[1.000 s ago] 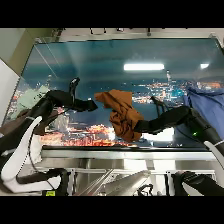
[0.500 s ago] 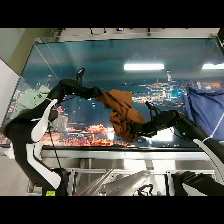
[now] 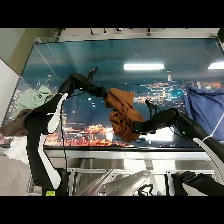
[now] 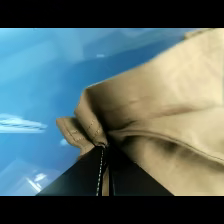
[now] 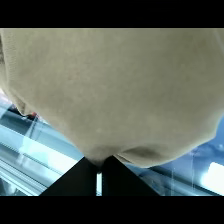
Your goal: Fold the shirts.
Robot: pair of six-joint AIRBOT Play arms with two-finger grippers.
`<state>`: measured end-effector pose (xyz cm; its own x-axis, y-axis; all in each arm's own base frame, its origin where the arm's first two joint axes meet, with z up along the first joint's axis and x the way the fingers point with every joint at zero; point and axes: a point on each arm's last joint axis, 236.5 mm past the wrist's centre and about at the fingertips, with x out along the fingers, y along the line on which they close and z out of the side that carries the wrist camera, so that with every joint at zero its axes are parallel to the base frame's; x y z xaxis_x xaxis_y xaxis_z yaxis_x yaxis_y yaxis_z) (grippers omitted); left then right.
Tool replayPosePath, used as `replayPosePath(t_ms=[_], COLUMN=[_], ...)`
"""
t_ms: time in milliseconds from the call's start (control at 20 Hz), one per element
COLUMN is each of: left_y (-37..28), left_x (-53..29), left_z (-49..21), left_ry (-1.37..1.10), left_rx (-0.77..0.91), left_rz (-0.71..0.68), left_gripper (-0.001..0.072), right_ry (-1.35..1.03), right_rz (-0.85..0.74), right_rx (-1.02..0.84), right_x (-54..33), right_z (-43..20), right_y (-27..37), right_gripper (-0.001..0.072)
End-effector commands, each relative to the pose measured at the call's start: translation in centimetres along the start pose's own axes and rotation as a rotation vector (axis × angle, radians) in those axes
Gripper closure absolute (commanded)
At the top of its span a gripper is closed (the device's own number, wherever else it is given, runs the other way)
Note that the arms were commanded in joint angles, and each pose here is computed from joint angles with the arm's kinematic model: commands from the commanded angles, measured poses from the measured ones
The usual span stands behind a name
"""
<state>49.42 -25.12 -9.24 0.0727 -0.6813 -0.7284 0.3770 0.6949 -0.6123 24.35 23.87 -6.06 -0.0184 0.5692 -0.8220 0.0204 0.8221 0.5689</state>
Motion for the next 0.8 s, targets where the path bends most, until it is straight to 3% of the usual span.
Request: replayPosePath(t_ms=[0, 300, 500, 750], left_y=[-0.6, -0.7, -0.6, -7.9], left_x=[-0.2, -6.1, -7.3, -18.5], left_z=[0.0, 1.9, 1.1, 6.6], left_ry=[0.014, -0.063, -0.032, -0.326], left_rx=[-0.004, -0.002, -0.022, 0.126], left_rz=[-0.011, 0.004, -0.005, 0.048], left_gripper=[0.0696, 0.0696, 0.0696, 0.0696], right_ry=[-0.004, -0.038, -0.119, -0.521], right_rz=[0.001, -0.093, -0.057, 0.057], right_rx=[-0.007, -0.022, -0.068, -0.201], right_x=[-0.1, -1.3, -3.9, -18.7], right_z=[0.1, 0.6, 1.7, 9.2], right_y=[0.0, -1.6, 0.6, 6.6], right_gripper=[0.0688, 0.0692, 0.0692, 0.0692])
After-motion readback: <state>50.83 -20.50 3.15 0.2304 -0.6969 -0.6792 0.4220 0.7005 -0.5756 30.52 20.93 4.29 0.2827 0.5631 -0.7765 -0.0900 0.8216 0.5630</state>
